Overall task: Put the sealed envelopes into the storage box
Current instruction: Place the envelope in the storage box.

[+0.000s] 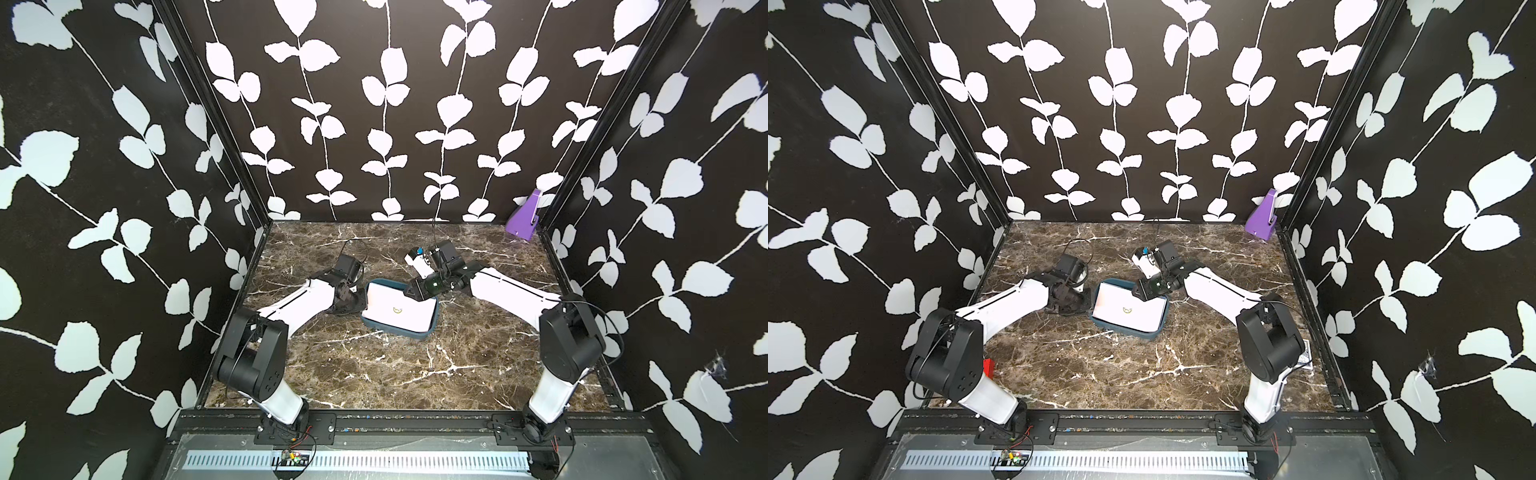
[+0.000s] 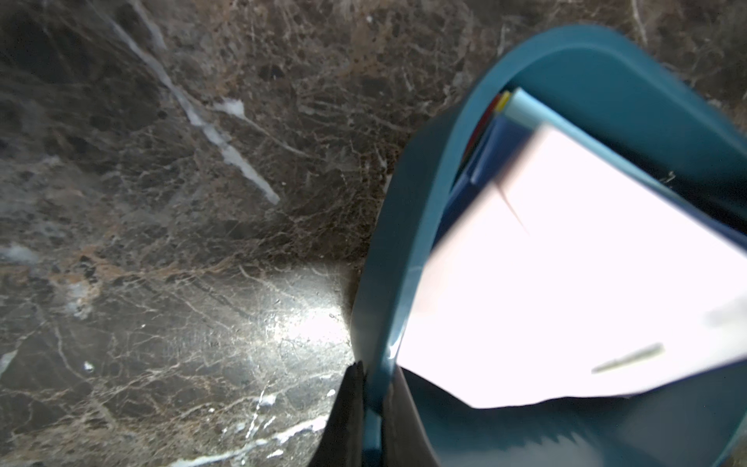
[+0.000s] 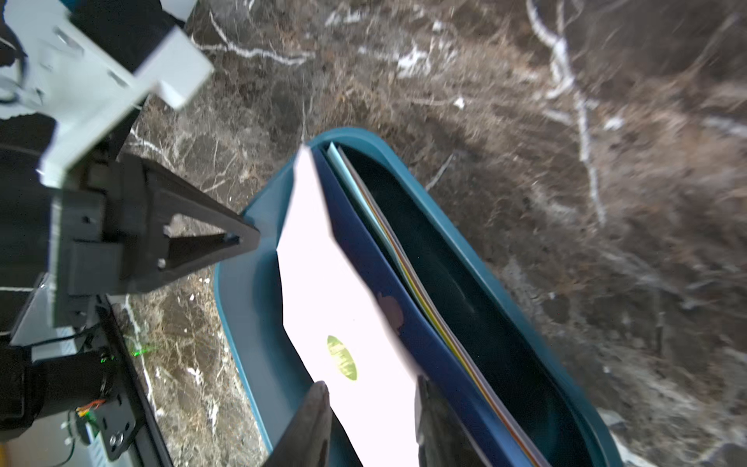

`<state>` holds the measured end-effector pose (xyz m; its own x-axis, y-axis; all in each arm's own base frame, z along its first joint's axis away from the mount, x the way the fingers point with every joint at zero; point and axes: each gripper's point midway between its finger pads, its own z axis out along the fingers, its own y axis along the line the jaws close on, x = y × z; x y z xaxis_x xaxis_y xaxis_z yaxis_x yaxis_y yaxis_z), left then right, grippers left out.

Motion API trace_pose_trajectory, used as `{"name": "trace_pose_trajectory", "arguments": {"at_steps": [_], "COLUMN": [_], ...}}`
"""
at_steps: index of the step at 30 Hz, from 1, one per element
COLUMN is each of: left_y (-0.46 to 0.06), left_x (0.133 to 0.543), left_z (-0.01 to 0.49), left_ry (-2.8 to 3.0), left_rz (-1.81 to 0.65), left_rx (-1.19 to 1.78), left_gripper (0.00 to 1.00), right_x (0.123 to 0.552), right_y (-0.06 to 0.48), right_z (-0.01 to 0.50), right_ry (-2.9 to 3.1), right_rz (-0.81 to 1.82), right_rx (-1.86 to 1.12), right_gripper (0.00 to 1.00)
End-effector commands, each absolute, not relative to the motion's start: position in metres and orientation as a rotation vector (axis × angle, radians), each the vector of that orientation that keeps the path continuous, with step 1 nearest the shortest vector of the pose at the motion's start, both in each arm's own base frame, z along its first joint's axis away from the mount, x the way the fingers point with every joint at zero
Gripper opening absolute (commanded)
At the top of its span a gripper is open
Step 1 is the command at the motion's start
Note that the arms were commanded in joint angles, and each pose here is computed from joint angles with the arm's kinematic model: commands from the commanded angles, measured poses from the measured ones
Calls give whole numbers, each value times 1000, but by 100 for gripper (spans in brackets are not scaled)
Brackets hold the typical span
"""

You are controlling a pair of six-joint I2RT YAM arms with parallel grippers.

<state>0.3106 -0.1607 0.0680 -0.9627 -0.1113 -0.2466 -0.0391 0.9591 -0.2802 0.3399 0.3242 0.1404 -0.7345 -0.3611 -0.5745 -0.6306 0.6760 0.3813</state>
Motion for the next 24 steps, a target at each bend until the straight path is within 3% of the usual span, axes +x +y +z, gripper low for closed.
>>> {"name": "trace_pose_trajectory", "arguments": {"at_steps": [1, 5, 13, 19, 24], "left_y": [-152, -153, -150, -148, -141], "left_x": [315, 317, 321, 322, 323], "left_z": [76, 72, 72, 76, 81], "left_ry": [2792, 2784, 2752, 2739, 2712], "left_rz": [-373, -392, -388, -376, -339], "left_rx": [-214, -279, -354, -366, -392], "left_gripper": [7, 7, 6, 6, 6], "right_x": [348, 346, 365, 366, 349], "right_y": [336, 359, 406, 409, 400], "right_z": [168, 161, 113, 69, 57], "right_ry": [2362, 2330, 2356, 2480, 2564], "right_rz": [699, 748, 862, 746, 725], "right_rx": [-717, -657, -471, -452, -489], "right_gripper": [38, 37, 19, 10, 9]}}
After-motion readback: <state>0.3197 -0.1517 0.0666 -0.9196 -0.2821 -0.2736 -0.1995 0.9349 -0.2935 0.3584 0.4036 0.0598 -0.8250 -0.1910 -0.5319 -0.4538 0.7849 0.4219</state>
